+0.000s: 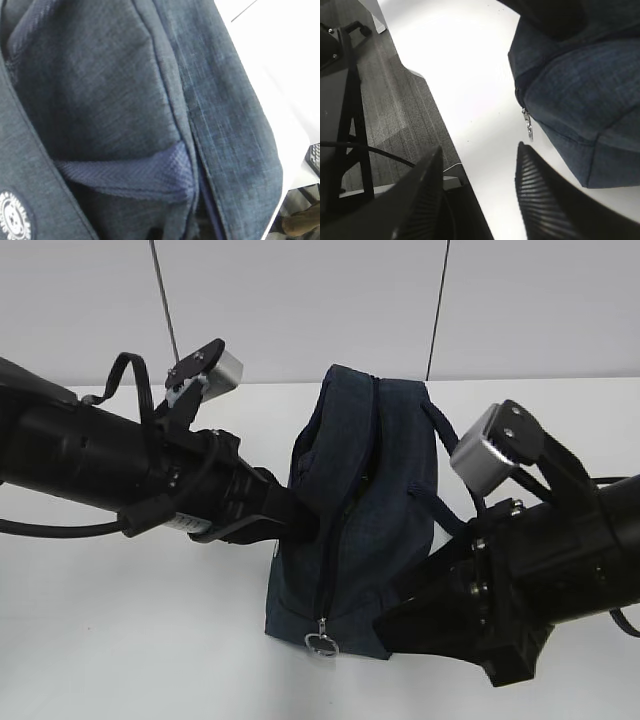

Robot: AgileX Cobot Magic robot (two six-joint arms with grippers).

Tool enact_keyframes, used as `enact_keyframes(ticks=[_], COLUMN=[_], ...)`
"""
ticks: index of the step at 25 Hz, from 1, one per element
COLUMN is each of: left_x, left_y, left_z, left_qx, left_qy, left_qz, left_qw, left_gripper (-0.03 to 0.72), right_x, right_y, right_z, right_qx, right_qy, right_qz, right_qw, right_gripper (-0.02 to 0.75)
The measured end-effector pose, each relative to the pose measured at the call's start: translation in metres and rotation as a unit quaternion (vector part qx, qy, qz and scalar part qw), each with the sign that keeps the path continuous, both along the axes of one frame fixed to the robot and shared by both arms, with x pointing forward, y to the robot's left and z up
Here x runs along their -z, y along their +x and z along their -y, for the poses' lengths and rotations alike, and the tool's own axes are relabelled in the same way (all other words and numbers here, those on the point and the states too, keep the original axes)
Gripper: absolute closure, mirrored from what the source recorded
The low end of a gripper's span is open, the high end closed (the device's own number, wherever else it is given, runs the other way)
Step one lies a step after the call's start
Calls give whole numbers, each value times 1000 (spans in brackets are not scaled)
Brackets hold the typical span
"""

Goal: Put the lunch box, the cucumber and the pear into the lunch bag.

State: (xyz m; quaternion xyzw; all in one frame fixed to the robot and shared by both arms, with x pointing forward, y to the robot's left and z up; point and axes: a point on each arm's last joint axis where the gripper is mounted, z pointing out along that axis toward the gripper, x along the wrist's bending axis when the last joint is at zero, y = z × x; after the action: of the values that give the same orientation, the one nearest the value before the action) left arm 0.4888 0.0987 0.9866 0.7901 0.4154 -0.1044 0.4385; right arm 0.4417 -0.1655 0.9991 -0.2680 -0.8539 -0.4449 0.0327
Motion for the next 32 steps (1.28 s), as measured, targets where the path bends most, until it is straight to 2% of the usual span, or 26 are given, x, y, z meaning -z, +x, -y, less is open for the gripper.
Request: enact_keyframes(ticks=[8,15,22,32], left_x=[-11,-12,-13,-14], left_y=[7,7,6,7], left_z=[5,5,6,7], left_qx=[8,10,7,1], left_qy=[-13,-13,-22,-32], left_qz=[15,16,10,3], left_qw=[1000,1000,1000,999], left_gripper=[701,701,701,703], right_x=[26,48,63,76], right_y=[11,22,32,40], right_z=[-4,-6,-8,-5], right_qx=[-2,29,46,77], right_qy=[-10,-19,-14,-36], right_qz=[-38,-67,-71,-59], right_qw=[999,997,996,995], right_gripper=[363,363,363,363])
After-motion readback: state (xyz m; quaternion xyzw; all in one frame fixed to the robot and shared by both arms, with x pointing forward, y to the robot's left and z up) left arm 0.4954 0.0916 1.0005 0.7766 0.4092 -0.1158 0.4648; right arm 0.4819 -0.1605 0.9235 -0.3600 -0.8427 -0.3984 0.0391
